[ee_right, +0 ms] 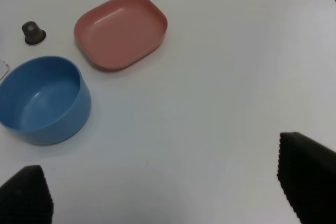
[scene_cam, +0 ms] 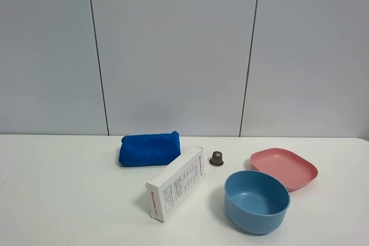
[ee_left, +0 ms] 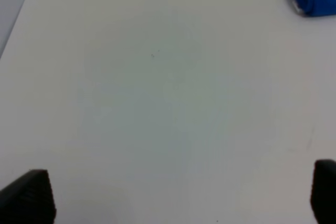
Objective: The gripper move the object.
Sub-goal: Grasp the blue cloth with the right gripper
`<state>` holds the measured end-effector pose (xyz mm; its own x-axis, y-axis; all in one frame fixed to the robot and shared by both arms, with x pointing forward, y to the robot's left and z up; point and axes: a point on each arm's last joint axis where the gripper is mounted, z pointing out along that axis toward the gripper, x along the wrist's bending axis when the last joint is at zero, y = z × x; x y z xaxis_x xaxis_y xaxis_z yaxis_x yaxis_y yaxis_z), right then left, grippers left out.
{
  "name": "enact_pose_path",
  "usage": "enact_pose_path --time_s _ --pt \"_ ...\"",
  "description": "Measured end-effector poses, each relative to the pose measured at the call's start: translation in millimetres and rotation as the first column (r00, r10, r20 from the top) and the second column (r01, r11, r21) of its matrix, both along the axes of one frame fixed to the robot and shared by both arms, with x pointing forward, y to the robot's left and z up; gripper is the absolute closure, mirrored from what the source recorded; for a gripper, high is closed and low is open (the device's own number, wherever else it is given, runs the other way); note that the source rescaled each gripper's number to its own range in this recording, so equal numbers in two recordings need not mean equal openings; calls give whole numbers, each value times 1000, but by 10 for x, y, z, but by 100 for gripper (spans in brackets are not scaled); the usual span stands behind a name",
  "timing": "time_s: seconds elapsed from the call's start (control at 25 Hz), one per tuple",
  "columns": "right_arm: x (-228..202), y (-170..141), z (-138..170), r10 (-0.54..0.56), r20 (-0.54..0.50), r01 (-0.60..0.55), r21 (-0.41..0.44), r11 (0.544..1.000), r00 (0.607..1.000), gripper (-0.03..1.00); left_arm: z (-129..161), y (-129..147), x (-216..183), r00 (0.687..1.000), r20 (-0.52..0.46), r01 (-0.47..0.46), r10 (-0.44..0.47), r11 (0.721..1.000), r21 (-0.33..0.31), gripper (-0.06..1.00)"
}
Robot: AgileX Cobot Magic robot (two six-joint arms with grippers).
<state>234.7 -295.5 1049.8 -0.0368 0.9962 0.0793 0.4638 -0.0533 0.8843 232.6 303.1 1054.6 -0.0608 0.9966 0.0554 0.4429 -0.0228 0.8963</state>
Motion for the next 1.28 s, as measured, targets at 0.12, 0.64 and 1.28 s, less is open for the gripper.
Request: enact_pose_path --time_s 0.12,0.64,1.28 --pt "0 0 0 0 0 0 0 1000 1000 -3 0 0 0 1000 0 0 0 1000 0 -6" --pt "0 0 0 0 0 0 0 1000 1000 -3 0 0 0 1000 0 0 0 1000 0 -6" --pt "367 192 337 192 -51 -189 64 980 980 -3 0 0 0 1000 0 0 0 1000 0 -6"
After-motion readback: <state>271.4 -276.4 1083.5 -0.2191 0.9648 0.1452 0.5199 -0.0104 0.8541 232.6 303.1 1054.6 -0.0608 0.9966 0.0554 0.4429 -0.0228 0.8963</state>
